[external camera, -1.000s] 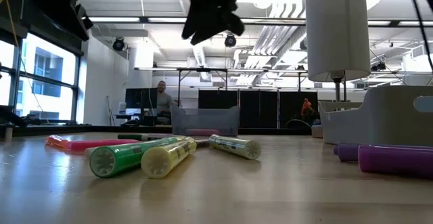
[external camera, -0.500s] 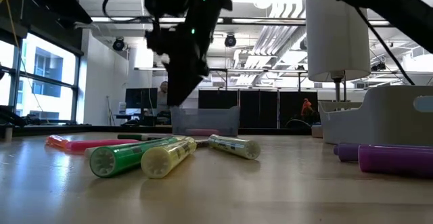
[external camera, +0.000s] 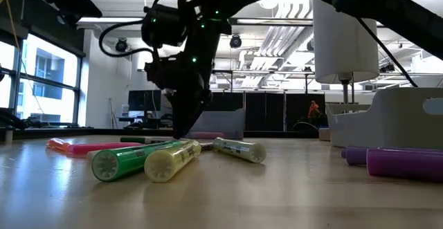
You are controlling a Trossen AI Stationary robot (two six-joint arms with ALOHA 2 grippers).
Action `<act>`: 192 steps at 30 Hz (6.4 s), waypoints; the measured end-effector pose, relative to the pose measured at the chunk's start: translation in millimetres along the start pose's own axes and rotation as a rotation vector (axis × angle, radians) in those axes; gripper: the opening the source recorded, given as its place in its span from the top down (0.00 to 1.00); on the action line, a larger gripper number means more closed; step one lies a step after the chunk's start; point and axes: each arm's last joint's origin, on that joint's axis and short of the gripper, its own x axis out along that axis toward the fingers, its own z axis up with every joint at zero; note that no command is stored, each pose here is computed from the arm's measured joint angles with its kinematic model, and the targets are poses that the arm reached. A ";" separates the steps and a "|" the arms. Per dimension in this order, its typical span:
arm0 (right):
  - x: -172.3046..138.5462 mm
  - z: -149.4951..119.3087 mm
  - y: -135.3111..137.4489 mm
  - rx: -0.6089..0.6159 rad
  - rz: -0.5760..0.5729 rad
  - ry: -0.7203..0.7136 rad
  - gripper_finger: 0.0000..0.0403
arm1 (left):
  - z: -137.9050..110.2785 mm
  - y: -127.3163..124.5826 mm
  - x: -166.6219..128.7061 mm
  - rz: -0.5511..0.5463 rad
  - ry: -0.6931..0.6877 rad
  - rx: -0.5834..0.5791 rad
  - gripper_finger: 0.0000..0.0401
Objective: Pick & Place Markers
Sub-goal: Put the green marker pen into the gray bin, then put the orange pen into the black bin
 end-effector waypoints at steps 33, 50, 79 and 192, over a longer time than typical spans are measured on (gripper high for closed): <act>-24.6 9.0 -1.1 0.069 0.034 -0.099 0.97 | -0.2 -0.3 0.0 -0.010 0.003 -0.025 1.00; -151.6 -49.5 -4.2 0.334 0.007 -0.220 0.97 | 0.5 -0.3 4.1 0.004 0.021 -0.025 1.00; -165.2 -297.1 77.8 1.232 -0.123 -0.081 0.97 | 12.0 -1.5 55.5 0.162 0.128 -0.053 0.77; -162.8 -278.0 45.5 0.977 -0.324 -0.317 0.71 | 134.1 143.8 316.1 0.393 0.657 0.516 0.92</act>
